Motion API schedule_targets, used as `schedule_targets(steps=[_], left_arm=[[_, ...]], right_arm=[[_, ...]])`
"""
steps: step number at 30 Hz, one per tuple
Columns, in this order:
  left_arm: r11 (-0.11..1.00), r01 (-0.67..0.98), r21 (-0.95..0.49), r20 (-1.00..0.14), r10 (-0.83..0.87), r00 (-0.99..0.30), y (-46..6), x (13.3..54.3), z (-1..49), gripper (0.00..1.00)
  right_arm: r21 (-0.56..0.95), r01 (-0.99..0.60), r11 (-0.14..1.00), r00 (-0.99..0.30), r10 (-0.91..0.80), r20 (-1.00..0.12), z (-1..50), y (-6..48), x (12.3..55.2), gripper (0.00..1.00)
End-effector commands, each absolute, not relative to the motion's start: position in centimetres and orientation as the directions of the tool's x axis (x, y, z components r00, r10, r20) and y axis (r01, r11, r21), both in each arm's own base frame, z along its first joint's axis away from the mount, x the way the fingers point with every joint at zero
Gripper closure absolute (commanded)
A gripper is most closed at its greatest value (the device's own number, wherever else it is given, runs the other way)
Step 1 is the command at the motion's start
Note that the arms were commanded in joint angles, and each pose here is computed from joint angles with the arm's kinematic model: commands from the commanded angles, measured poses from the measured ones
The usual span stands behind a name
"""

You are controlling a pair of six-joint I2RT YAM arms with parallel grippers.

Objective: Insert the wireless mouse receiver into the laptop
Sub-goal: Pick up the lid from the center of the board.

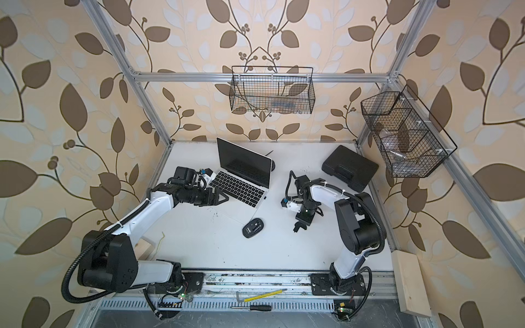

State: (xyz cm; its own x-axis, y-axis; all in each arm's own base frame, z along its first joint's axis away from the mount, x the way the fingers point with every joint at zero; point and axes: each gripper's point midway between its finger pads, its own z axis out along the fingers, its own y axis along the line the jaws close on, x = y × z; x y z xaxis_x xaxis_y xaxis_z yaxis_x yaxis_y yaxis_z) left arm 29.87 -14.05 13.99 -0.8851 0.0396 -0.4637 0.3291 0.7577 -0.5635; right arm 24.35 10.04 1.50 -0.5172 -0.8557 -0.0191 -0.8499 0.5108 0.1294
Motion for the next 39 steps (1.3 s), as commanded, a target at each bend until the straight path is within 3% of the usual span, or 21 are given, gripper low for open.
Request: schedule_targets(steps=[1,5,8,10,13,16,21,28,32,35,39], left_arm=[[0.715,0.418,-0.561,-0.531,0.078,-0.844,-14.9,30.2,16.1,0.2],[0.703,0.599,-0.383,-0.67,0.235,-0.704,-17.3,28.6,17.9,0.21],[0.637,0.767,-0.077,-0.822,0.395,-0.411,-20.7,26.1,19.9,0.22],[0.595,0.795,0.115,-0.87,0.447,-0.208,-22.3,24.6,20.7,0.22],[0.438,0.815,0.378,-0.813,0.579,0.066,-25.3,21.8,20.0,0.2],[0.323,0.777,0.54,-0.68,0.712,0.176,-27.6,21.3,18.6,0.19],[0.246,0.711,0.659,-0.585,0.762,0.278,-31.4,22.0,17.7,0.17],[0.253,0.616,0.746,-0.5,0.824,0.267,-32.7,25.1,17.7,0.2],[0.224,0.63,0.743,-0.48,0.835,0.269,-33.5,25.3,17.0,0.38],[0.214,0.599,0.772,-0.449,0.85,0.275,-33.5,25.9,17.2,0.59],[0.154,0.583,0.798,-0.375,0.884,0.281,-33.2,26.5,15.6,0.68]], right_arm=[[0.169,-0.862,0.479,-0.49,-0.871,-0.029,1.6,10.8,22.9,1.0],[0.181,-0.84,0.512,-0.537,-0.832,-0.141,3.6,13.1,23.7,1.0],[0.221,-0.749,0.624,-0.662,-0.702,-0.262,7.1,15.6,25.0,1.0],[0.297,-0.647,0.702,-0.761,-0.573,-0.305,9.2,17.1,25.2,1.0],[0.413,-0.486,0.77,-0.871,-0.388,-0.301,11.1,18.4,24.8,1.0],[0.526,-0.343,0.778,-0.932,-0.212,-0.294,12.3,20.0,24.6,1.0],[0.637,-0.165,0.753,-0.971,-0.012,-0.238,13.3,21.4,24.7,1.0],[0.696,-0.127,0.707,-0.983,0.007,-0.186,13.6,22.5,24.3,1.0],[0.717,-0.117,0.687,-0.986,0.003,-0.164,13.8,23.1,24.2,1.0],[0.732,-0.115,0.672,-0.988,-0.002,-0.153,14.0,23.3,24.0,1.0],[0.744,-0.109,0.66,-0.989,0.004,-0.149,14.5,23.3,23.8,1.0]])
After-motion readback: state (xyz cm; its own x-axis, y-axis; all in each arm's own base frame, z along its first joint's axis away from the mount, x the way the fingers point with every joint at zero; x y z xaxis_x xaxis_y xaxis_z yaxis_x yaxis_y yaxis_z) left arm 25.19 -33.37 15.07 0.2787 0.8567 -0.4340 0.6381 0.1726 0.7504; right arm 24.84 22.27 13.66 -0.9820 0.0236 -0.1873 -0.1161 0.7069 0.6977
